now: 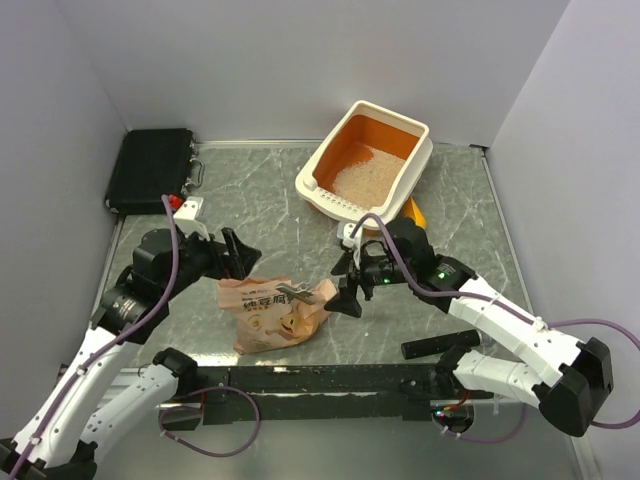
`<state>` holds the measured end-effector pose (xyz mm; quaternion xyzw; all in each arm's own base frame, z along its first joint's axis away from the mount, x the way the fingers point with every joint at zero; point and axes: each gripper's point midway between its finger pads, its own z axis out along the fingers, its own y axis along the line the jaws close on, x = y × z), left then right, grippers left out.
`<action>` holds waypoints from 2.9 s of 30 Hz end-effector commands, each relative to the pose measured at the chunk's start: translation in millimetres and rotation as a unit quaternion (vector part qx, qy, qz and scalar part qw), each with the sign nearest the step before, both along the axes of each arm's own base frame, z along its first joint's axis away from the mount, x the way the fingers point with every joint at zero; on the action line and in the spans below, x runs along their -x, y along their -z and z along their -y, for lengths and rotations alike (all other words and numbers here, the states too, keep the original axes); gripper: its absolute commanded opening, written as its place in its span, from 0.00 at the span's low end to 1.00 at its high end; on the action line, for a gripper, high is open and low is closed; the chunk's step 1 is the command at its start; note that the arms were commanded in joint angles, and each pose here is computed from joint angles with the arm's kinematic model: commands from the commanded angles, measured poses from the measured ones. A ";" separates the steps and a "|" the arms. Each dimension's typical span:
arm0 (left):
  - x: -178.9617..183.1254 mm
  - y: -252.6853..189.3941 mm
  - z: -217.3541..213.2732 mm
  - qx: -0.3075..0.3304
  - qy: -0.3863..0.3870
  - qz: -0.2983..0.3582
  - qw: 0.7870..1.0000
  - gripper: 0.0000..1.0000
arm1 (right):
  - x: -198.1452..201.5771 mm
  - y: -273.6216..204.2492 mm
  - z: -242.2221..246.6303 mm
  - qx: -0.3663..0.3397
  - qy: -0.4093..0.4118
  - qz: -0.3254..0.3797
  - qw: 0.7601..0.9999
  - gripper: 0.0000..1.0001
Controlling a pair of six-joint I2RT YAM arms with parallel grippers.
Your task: Fill the litter box with clean litter
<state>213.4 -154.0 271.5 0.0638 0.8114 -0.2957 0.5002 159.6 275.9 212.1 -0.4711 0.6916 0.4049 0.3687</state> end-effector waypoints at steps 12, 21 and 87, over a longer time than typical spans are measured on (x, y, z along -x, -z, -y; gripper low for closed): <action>-18.8 31.4 -17.7 -0.004 -0.077 0.002 0.997 0.99 | 2.2 -22.5 -43.8 -0.086 -0.195 0.196 0.957 1.00; -12.2 26.1 -21.4 0.004 -0.077 0.021 0.997 0.99 | -9.0 -25.1 -67.3 -0.102 -0.191 0.196 0.956 0.99; -2.5 20.8 -13.6 0.022 -0.048 0.024 0.998 0.99 | -120.0 69.2 334.3 0.065 0.812 -0.149 0.561 0.00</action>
